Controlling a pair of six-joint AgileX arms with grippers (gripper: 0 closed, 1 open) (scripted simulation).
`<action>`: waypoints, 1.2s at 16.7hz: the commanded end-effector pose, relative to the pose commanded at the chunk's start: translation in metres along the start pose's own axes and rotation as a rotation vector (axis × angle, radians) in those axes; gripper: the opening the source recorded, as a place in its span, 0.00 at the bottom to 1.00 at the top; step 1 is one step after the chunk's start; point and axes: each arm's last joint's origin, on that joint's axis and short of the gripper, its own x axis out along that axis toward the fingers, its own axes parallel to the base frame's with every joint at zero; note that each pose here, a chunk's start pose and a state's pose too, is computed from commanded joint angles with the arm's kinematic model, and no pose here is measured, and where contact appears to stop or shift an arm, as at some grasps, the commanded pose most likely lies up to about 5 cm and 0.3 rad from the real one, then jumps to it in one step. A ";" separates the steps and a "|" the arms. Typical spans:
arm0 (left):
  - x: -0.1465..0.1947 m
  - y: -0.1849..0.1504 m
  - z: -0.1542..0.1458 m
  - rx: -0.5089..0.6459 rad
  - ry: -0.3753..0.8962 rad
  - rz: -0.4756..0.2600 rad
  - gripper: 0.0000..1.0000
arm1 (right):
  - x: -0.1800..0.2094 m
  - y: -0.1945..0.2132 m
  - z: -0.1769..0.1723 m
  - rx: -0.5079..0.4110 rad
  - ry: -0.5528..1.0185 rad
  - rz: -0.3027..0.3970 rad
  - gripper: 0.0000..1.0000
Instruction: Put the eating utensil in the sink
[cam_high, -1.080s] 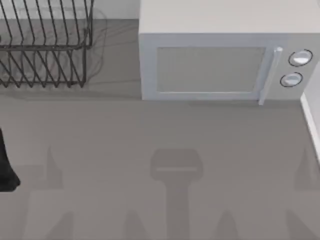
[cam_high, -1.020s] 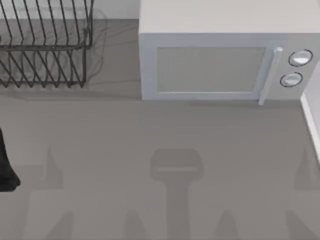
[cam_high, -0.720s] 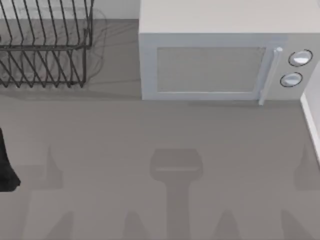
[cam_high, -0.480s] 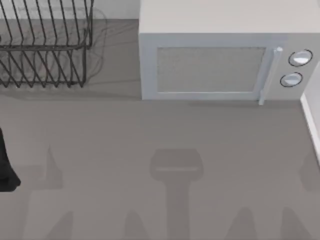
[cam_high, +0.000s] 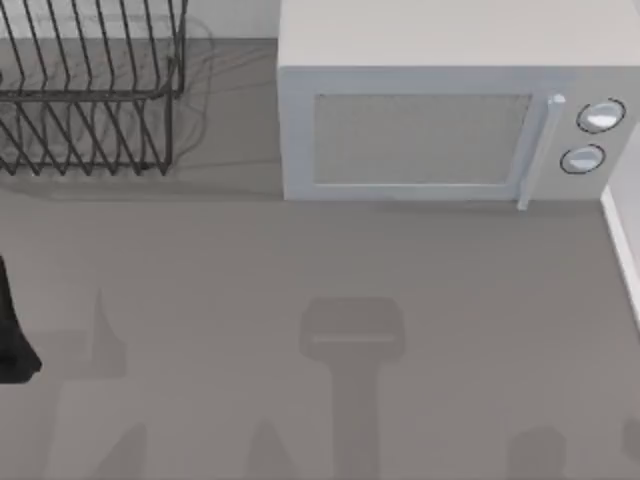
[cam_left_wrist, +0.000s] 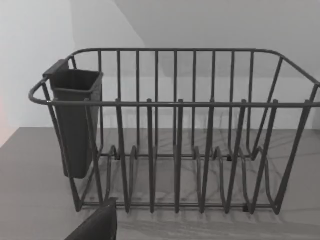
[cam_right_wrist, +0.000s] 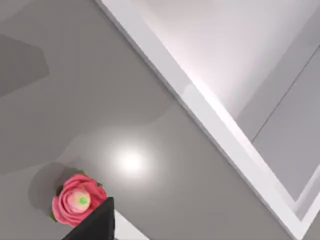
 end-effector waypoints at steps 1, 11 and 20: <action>0.000 0.000 0.000 0.000 0.000 0.000 1.00 | 0.006 -0.006 -0.004 -0.085 0.055 0.083 1.00; 0.000 0.000 0.000 0.000 0.000 0.000 1.00 | 0.039 -0.075 -0.030 -0.683 0.048 0.564 1.00; 0.000 0.000 0.000 0.000 0.000 0.000 1.00 | 0.046 -0.085 -0.036 -0.744 0.004 0.622 1.00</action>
